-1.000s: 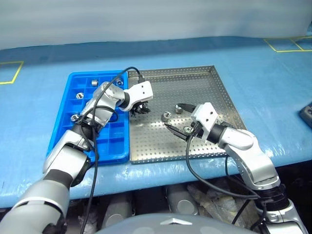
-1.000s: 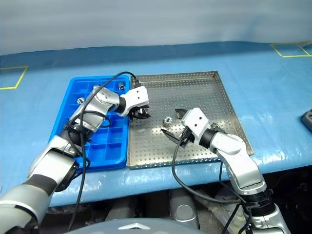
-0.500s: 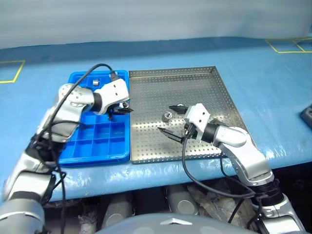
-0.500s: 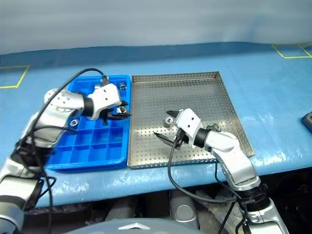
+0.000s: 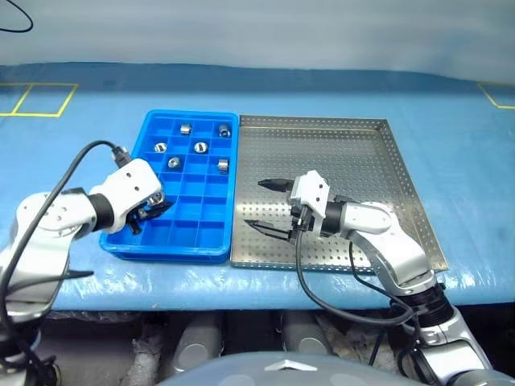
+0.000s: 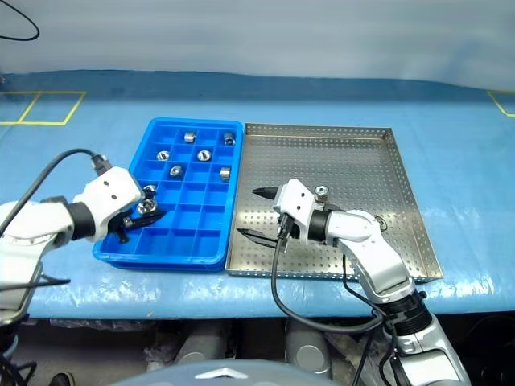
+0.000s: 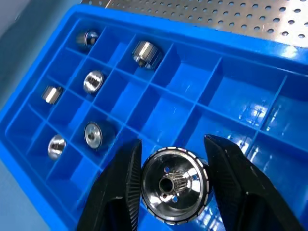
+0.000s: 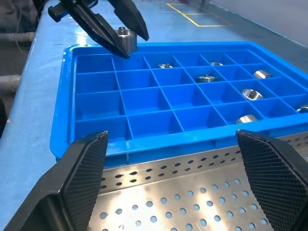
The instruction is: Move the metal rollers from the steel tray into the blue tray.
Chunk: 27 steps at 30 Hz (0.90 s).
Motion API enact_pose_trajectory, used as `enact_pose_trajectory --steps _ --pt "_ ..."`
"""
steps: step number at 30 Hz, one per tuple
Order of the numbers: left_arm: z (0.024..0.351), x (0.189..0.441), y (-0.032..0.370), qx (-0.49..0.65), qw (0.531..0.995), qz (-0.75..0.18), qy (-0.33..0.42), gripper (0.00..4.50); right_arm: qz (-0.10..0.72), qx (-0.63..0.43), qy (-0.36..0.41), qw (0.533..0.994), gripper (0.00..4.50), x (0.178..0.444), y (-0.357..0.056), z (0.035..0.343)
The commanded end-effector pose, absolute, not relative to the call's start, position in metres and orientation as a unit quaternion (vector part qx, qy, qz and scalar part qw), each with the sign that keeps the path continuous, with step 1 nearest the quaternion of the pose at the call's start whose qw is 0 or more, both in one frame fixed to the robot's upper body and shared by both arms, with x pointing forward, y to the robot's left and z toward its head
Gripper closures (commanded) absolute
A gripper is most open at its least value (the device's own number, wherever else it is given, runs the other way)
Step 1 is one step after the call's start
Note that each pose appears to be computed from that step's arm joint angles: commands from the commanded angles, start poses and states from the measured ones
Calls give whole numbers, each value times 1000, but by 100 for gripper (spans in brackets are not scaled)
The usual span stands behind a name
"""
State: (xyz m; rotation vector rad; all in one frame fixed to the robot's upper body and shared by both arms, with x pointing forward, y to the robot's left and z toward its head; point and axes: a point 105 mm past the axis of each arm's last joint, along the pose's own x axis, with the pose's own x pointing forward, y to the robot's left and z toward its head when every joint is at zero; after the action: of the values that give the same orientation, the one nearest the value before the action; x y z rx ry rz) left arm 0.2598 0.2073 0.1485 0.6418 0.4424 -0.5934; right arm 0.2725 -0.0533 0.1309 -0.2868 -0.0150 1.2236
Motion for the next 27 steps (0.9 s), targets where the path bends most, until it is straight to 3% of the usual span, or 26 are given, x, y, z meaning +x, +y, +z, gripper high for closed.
enact_pose_trajectory --steps 1,12,27 --pt "158 245 215 294 903 -239 204 275 578 -140 -29 803 0 271 -54 144" --pt "128 233 232 254 918 -173 250 275 576 -143 -24 805 0 273 -59 146" --pt "121 237 252 247 925 -127 261 275 563 -142 -24 814 0 272 -64 146"
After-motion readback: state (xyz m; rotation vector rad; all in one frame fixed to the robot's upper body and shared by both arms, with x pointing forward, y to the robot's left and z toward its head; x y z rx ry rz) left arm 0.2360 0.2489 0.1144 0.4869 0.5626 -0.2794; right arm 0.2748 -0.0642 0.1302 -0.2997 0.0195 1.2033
